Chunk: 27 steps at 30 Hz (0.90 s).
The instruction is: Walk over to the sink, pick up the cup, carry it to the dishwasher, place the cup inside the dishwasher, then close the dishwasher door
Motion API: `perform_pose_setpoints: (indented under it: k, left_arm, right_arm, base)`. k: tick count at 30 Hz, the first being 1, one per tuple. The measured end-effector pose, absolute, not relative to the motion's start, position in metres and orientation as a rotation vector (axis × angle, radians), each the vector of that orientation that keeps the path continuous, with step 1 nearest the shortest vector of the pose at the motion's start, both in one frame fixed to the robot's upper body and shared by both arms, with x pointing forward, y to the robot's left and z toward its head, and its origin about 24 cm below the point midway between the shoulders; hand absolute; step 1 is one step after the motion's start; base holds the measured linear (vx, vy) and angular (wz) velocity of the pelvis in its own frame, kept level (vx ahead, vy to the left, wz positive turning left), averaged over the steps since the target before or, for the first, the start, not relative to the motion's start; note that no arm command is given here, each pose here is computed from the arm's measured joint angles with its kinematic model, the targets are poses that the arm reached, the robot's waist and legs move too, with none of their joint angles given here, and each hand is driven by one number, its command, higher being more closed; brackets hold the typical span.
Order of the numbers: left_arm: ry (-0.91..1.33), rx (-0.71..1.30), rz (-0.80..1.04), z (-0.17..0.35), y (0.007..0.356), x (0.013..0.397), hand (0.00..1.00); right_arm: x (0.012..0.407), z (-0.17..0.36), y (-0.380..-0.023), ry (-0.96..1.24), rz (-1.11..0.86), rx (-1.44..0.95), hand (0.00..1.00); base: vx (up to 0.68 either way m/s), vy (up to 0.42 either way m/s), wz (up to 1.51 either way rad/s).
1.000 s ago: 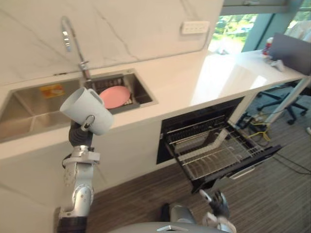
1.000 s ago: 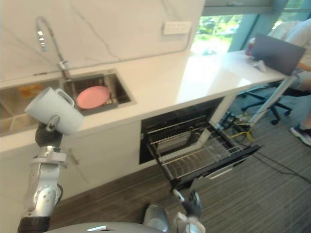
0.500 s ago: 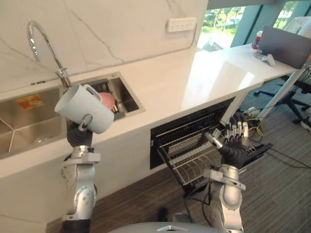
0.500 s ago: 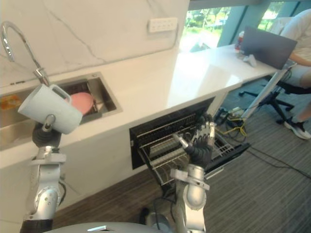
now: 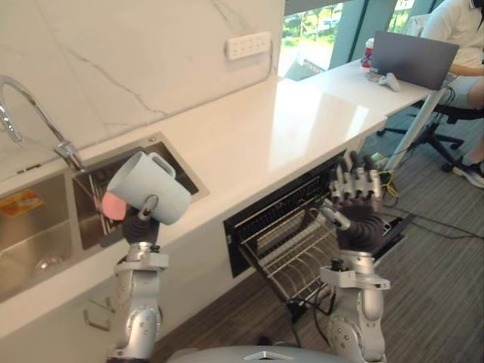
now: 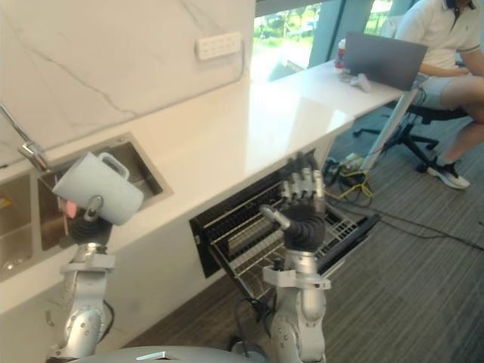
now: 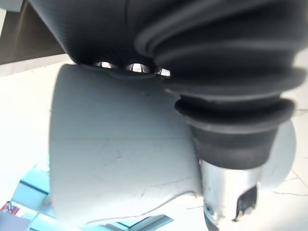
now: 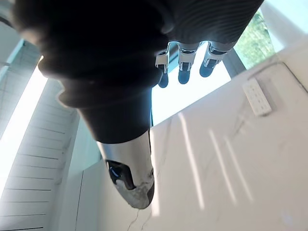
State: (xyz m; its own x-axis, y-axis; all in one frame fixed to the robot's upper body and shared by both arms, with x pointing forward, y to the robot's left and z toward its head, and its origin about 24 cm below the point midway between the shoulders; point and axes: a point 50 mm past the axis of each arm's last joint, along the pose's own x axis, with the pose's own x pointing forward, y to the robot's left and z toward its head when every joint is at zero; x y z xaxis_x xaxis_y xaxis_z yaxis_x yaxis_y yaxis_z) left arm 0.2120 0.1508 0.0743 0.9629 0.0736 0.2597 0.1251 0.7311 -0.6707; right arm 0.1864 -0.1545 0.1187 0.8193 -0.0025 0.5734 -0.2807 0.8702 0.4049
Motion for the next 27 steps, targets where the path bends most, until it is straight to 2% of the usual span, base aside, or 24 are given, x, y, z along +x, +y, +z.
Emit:
perform_pose_setpoints:
  k: [7, 12, 15, 20, 23, 27]
  left_arm:
    - [-0.319, -0.754, -0.262, 0.099, 0.112, 0.228, 1.0]
    - [-0.312, -0.67, -0.299, 0.103, 0.099, 0.235, 1.0]
    - [-0.282, -0.565, -0.234, 0.099, 0.094, 0.24, 1.0]
    - [-0.325, -0.263, -0.058, 0.103, 0.091, 0.25, 1.0]
    - [-0.38, -0.178, 0.021, 0.111, 0.09, 0.253, 1.0]
    - [-0.407, -0.16, 0.105, 0.117, 0.092, 0.255, 1.0]
  right_arm:
    - [0.202, 0.128, -0.131, -0.572, 0.313, 0.623, 0.0]
    - [0.207, 0.129, -0.122, -0.529, 0.416, 0.664, 0.0]
    - [0.209, 0.127, -0.119, -0.481, 0.457, 0.654, 0.0]
    - [0.213, 0.128, -0.116, -0.445, 0.513, 0.61, 0.0]
    - [0.214, 0.128, -0.116, -0.428, 0.504, 0.599, 0.0]
    - [0.219, 0.13, -0.112, -0.408, 0.494, 0.591, 0.0]
  base:
    - [0.06, 0.197, -0.02]
    - [0.02, 0.077, -0.21]
    - [-0.02, 0.046, -0.35]
    - [-0.04, 0.012, -0.26]
    - [-0.03, -0.008, -0.09]
    - [-0.01, -0.003, -0.03]
